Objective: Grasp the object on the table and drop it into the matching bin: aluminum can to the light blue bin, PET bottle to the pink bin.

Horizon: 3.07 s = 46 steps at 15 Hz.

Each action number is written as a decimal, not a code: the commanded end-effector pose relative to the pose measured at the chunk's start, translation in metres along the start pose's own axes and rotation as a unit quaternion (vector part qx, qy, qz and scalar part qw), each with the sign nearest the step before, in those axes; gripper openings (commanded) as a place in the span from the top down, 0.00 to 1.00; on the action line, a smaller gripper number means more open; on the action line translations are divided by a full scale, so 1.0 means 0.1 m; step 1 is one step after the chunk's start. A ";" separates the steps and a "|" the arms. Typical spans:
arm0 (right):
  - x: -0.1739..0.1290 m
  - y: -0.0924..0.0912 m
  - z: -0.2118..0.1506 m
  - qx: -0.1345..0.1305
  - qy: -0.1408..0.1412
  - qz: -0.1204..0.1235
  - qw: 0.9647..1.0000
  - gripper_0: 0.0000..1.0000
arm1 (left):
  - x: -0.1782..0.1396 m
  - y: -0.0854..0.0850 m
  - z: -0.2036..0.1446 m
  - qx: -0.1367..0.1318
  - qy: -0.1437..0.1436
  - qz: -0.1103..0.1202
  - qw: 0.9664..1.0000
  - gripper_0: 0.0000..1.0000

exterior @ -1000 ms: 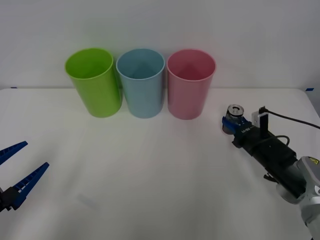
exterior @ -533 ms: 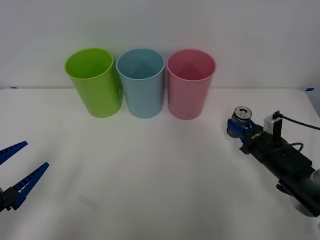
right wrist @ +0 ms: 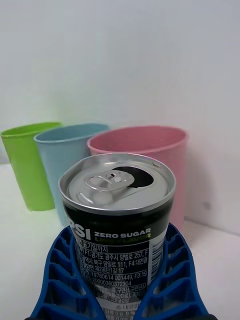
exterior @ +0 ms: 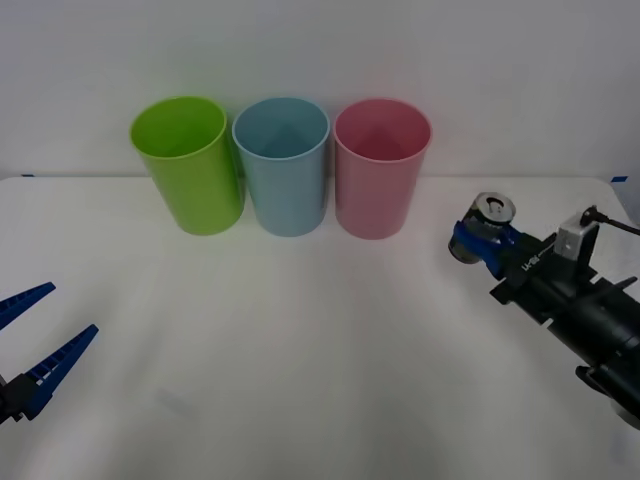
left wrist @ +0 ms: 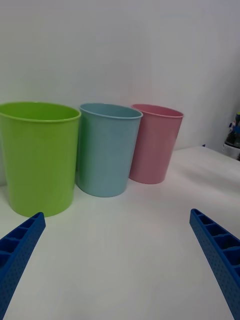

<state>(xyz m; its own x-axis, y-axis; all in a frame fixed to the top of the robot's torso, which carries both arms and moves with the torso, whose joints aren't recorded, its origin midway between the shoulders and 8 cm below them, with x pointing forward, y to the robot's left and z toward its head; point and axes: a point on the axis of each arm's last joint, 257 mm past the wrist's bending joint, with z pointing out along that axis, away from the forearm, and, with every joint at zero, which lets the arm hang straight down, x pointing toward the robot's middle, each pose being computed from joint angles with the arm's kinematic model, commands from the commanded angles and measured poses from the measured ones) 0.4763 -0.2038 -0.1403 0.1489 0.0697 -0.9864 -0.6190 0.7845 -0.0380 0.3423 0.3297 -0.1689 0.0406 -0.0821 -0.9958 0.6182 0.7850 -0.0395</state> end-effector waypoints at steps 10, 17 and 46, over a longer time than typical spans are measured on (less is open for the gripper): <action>-0.97 0.30 0.59 -0.084 -0.044 -0.002 0.996 1.00 | 0.00 0.00 0.00 0.000 0.000 0.000 1.000 0.00; -1.00 0.26 1.35 -0.118 -0.029 -0.002 0.993 1.00 | 0.00 0.00 0.00 0.000 0.000 0.000 1.000 0.00; -0.90 0.96 3.34 -0.106 0.026 0.021 0.994 1.00 | 0.00 0.00 0.00 0.000 0.000 0.000 1.000 0.00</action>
<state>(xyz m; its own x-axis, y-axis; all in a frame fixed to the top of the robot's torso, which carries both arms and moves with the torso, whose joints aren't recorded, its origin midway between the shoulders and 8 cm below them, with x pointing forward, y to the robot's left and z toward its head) 0.6608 0.0714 -0.0021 0.0784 0.0660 -0.9947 -0.7742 0.6327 -0.0190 0.3422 0.3297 -0.1689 0.0406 -0.0821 -0.9958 0.6182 0.7850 -0.0395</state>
